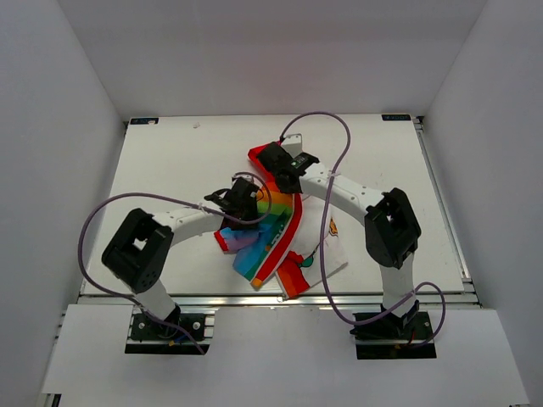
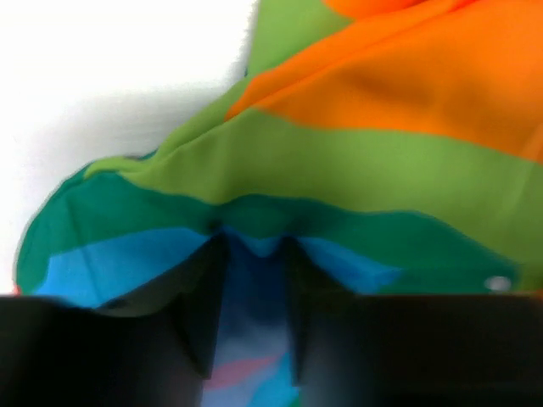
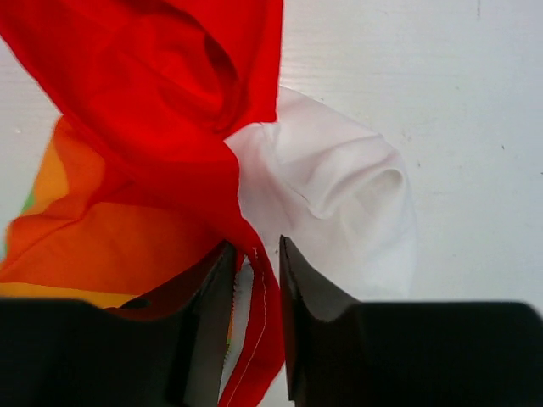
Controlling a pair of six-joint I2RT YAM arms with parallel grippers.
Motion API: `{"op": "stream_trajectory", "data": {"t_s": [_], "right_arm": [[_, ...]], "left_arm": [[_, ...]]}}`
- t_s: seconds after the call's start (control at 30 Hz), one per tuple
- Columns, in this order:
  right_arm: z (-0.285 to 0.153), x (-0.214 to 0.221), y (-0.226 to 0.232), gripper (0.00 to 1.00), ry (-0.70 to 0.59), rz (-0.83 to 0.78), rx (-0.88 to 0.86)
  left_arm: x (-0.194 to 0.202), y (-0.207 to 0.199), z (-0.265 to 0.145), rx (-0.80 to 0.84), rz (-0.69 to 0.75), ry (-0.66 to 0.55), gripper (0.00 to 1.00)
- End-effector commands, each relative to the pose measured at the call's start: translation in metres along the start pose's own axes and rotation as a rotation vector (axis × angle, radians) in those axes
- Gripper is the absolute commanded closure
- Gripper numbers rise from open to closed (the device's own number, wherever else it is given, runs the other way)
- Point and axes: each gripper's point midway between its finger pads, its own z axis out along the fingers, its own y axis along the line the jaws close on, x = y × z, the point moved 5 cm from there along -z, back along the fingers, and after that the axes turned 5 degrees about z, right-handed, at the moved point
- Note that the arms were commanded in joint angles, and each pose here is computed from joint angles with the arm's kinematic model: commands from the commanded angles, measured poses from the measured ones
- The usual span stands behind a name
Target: Zip up the jacket
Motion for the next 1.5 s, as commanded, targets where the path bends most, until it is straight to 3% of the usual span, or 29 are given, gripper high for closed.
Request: {"op": "stream_trajectory", "data": {"t_s": [0.0,0.03,0.07,0.1,0.13,0.27,0.4,0.6,0.77,0.93,0.97,1.0,1.1,1.13,1.17,1.23,1.27,1.3,1.37,1.47], "right_arm": [[-0.012,-0.001,-0.02,0.69,-0.022,0.03,0.063],[-0.011,0.002,-0.022,0.72,-0.015,0.018,0.07],[-0.011,0.003,-0.024,0.75,-0.016,0.013,0.074],[-0.012,0.003,-0.025,0.91,-0.019,0.007,0.074],[-0.011,0.002,-0.024,1.0,-0.025,-0.014,0.066],[-0.017,-0.011,0.003,1.0,-0.058,-0.087,-0.162],[-0.062,-0.04,0.036,1.0,-0.18,-0.106,-0.581],[-0.101,-0.066,0.03,1.0,-0.331,-0.08,-0.939],[-0.069,-0.052,0.002,1.0,-0.279,-0.081,-0.826],[-0.007,-0.033,-0.038,1.0,-0.163,-0.046,-0.62],[0.005,-0.032,-0.043,0.93,-0.142,-0.046,-0.569],[0.009,-0.033,-0.048,0.69,-0.13,-0.05,-0.527],[-0.001,-0.039,-0.049,0.37,-0.107,-0.085,-0.536],[-0.007,-0.039,-0.048,0.17,-0.114,-0.09,-0.556],[-0.019,-0.04,-0.049,0.11,-0.13,-0.092,-0.576],[-0.032,-0.036,-0.049,0.11,-0.147,-0.097,-0.593],[-0.043,-0.031,-0.055,0.11,-0.146,-0.084,-0.59],[-0.05,-0.025,-0.055,0.11,-0.14,-0.088,-0.597],[-0.062,-0.001,-0.064,0.11,-0.11,-0.079,-0.602],[-0.078,0.034,-0.067,0.11,-0.065,-0.094,-0.649]], "left_arm": [[-0.025,-0.002,0.0,-0.041,0.007,-0.065,0.61],[-0.029,0.0,0.0,-0.074,0.002,-0.077,0.97],[-0.033,0.004,0.0,-0.111,-0.005,-0.083,1.0],[-0.034,0.008,-0.004,-0.149,-0.009,-0.078,1.0],[-0.047,0.011,-0.009,-0.193,-0.019,-0.126,1.0],[-0.072,0.023,-0.05,-0.256,-0.089,-0.283,1.0],[-0.078,0.052,-0.089,-0.391,-0.218,-0.389,1.0],[-0.067,0.104,-0.1,-0.545,-0.374,-0.358,1.0],[-0.066,0.134,-0.089,-0.63,-0.459,-0.301,1.0],[-0.074,0.149,-0.071,-0.666,-0.478,-0.267,1.0],[-0.074,0.15,-0.066,-0.673,-0.471,-0.256,1.0],[-0.074,0.149,-0.064,-0.673,-0.46,-0.242,1.0],[-0.078,0.148,-0.063,-0.671,-0.462,-0.227,1.0],[-0.083,0.146,-0.065,-0.664,-0.469,-0.236,1.0],[-0.083,0.146,-0.066,-0.668,-0.468,-0.228,0.86],[-0.09,0.145,-0.072,-0.66,-0.475,-0.244,0.66],[-0.089,0.144,-0.075,-0.659,-0.477,-0.236,0.4],[-0.091,0.143,-0.079,-0.649,-0.483,-0.235,0.29],[-0.091,0.135,-0.085,-0.598,-0.495,-0.211,0.13],[-0.084,0.119,-0.092,-0.453,-0.509,-0.17,0.05]]}}
